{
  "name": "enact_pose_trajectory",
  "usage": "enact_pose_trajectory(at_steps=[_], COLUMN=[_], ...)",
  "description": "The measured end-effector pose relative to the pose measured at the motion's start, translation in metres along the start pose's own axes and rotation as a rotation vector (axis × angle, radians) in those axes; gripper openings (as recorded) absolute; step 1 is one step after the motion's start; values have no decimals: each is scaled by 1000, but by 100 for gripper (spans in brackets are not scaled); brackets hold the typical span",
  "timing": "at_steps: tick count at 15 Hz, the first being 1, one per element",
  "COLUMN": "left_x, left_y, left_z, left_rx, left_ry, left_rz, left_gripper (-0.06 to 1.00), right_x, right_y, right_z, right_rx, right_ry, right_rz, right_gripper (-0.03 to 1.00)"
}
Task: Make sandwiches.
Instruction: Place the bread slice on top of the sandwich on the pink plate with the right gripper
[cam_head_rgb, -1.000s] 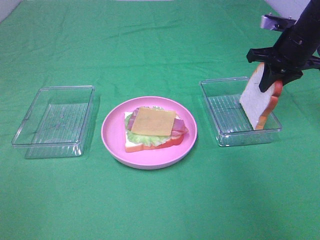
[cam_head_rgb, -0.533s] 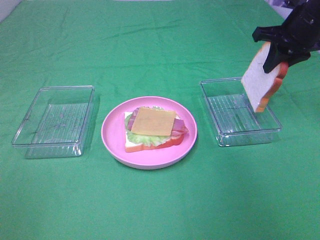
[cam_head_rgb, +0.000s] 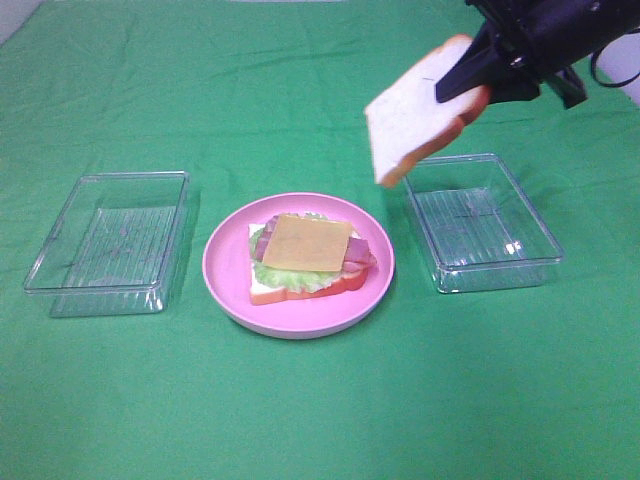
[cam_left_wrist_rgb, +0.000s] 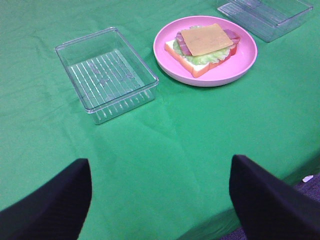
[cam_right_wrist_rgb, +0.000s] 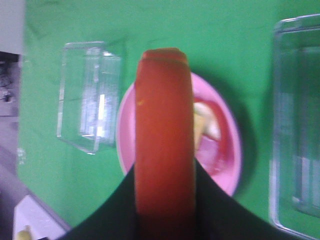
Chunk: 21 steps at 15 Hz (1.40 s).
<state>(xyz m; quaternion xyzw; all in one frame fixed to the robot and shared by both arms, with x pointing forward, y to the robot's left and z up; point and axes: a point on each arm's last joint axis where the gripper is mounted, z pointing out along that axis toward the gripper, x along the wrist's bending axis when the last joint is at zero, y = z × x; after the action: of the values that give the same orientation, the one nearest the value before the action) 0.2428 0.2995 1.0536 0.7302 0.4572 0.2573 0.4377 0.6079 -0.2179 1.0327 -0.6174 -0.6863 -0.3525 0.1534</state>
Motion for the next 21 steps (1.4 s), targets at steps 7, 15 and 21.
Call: enact_pose_trajectory(at_steps=[7,15,21], left_x=[0,0,0], left_y=[0,0,0], left_z=[0,0,0], left_rx=[0,-1,-1], left_ry=[0,0,0], left_rz=[0,0,0], left_gripper=[73,73,73], right_x=[22,-7,-20], right_y=[-28,-37,-50], right_z=[94,139,160], right_rx=[67,143,170], right_ry=[264,357,320], right_rz=[25,144,182], right_gripper=[18,18,18])
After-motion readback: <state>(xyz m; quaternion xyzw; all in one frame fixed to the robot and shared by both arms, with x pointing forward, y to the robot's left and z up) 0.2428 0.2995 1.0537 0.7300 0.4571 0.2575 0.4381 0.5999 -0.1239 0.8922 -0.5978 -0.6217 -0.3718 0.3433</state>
